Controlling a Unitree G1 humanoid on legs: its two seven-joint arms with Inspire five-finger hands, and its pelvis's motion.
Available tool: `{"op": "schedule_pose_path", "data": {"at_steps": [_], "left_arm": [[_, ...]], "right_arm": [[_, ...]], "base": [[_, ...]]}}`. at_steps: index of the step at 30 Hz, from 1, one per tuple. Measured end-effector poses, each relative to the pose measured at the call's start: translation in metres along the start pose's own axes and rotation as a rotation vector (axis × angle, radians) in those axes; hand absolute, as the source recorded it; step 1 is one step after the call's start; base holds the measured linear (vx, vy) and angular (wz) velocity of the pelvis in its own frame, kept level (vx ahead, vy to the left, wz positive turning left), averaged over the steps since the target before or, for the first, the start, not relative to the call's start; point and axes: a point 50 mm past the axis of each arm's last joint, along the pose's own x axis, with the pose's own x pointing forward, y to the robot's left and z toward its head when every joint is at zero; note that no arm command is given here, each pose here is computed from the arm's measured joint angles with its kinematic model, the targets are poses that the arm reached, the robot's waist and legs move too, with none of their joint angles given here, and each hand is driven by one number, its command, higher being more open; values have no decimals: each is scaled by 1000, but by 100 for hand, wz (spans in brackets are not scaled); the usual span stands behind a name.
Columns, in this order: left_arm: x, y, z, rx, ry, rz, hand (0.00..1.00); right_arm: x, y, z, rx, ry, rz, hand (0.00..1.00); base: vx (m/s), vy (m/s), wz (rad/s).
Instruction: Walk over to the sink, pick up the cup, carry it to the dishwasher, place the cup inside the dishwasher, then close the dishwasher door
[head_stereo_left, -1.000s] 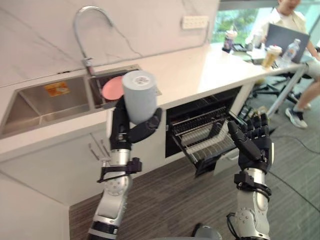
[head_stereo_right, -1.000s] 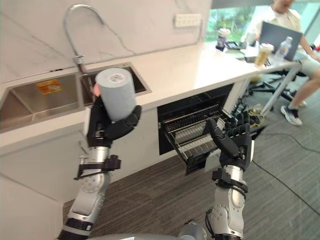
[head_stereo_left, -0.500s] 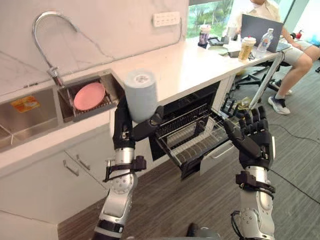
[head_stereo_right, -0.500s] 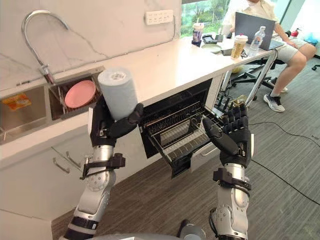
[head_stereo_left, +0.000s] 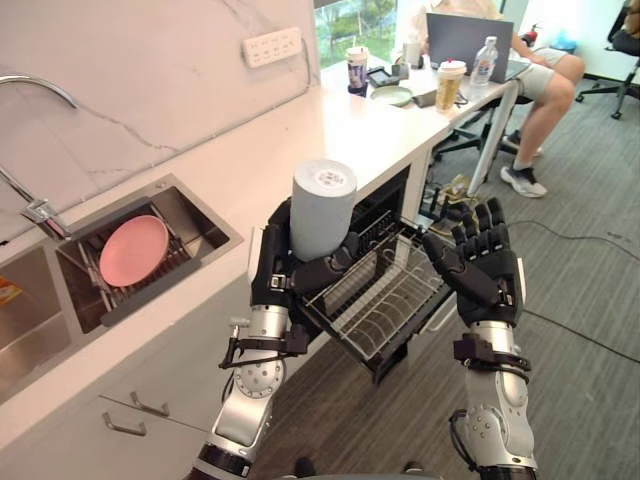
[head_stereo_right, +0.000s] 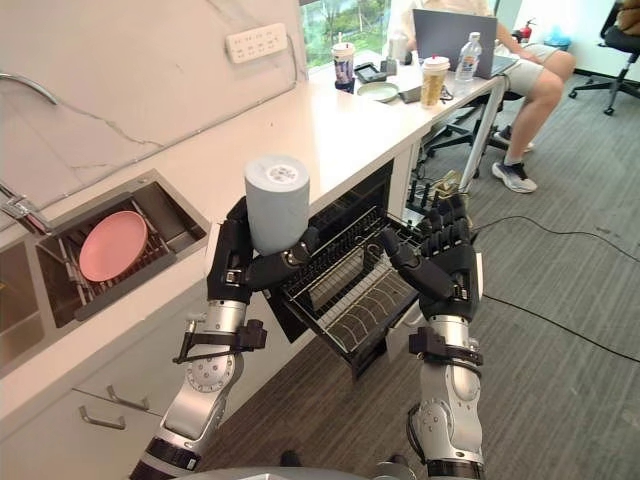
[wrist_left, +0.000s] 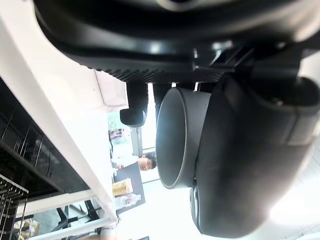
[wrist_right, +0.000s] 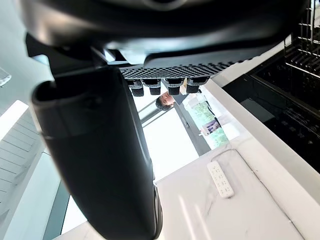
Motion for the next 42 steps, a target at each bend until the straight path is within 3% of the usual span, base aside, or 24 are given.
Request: {"op": "schedule_pose_path", "data": {"at_steps": [10, 17, 26, 30, 31, 42], "left_arm": [[5, 14, 12, -25, -46, 109, 0], [6, 18, 20, -27, -90, 211, 0], [3, 55, 23, 2, -139, 451, 0], [4, 51, 23, -35, -142, 425, 0], [-9, 38, 6, -62, -42, 327, 0], [-7, 51, 1, -63, 17, 306, 0]], "right_arm": [[-1, 8, -18, 62, 85, -2, 100], [-8, -5, -29, 45, 146, -71, 100], [-3, -6, -26, 27, 139, 22, 100], [4, -9, -17, 56, 96, 29, 100], [3, 18, -19, 186, 68, 165, 100], [3, 15, -22, 175, 132, 181, 100]], "base": [[28, 31, -1], [52, 11, 30], [73, -47, 27], [43, -76, -8], [9, -11, -5], [1, -3, -2]]}}
